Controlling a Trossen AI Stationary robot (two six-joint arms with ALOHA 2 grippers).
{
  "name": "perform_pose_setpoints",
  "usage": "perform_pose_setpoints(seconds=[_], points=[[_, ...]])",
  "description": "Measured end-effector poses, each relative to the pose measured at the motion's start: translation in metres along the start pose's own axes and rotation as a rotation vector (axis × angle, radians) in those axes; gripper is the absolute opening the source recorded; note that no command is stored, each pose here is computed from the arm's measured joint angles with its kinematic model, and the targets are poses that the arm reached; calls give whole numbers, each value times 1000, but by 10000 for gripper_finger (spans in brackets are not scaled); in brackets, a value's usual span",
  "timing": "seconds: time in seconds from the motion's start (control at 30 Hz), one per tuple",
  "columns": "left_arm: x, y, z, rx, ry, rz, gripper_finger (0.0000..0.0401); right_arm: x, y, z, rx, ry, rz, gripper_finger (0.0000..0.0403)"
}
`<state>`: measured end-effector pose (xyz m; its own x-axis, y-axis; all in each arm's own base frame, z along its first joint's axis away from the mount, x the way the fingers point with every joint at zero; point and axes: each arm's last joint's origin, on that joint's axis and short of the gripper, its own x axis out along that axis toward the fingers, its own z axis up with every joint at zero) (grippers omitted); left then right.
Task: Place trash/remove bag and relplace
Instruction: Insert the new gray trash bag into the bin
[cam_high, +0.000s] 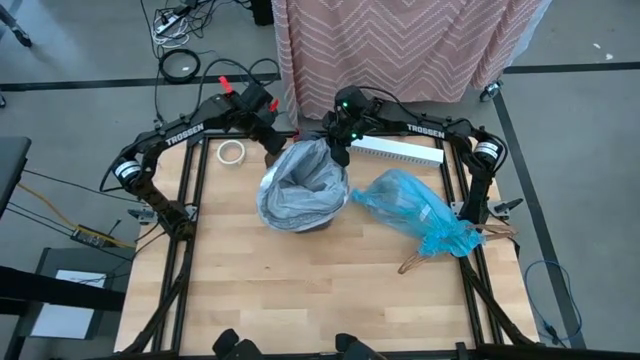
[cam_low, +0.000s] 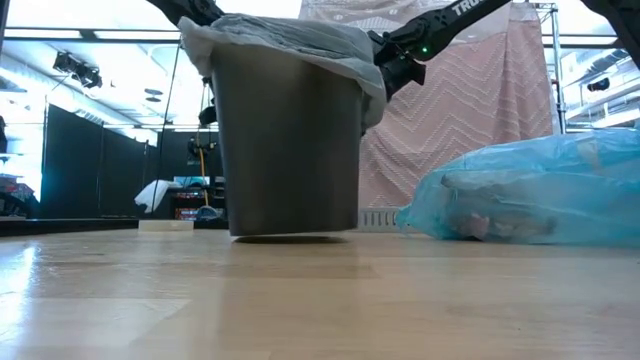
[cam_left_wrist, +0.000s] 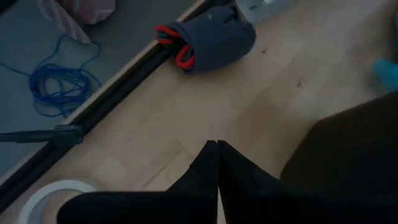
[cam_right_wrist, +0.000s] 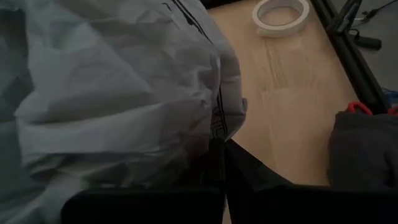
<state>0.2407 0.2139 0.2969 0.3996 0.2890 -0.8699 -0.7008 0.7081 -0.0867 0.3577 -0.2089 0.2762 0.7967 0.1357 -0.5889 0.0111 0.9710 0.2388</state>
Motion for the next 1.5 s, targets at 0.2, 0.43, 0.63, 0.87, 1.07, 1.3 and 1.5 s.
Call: perform_pose_setpoints(seconds=[0.2,0.43,0.63,0.87,1.07,1.3,1.5], points=[[0,0,1,0,-14,8,7,1,1,0,-1,1,2,0],[-12,2,12,3,-60,44,7,1,1,0,4,0,1,13],[-38,3,32,3,-177,70,7,1,2,-1,37,12,3,56],[-83,-1,52,2,-291,54,7,0,-1,1,62,21,-118,112],[-133,-8,58,-39,-347,-38,8,-7,-3,9,94,-19,-85,167],[-173,-15,60,-57,-405,-195,24,-9,-2,10,141,-27,-3,228],[-184,-22,55,-118,-361,-410,30,-16,-12,8,174,-36,-12,242]])
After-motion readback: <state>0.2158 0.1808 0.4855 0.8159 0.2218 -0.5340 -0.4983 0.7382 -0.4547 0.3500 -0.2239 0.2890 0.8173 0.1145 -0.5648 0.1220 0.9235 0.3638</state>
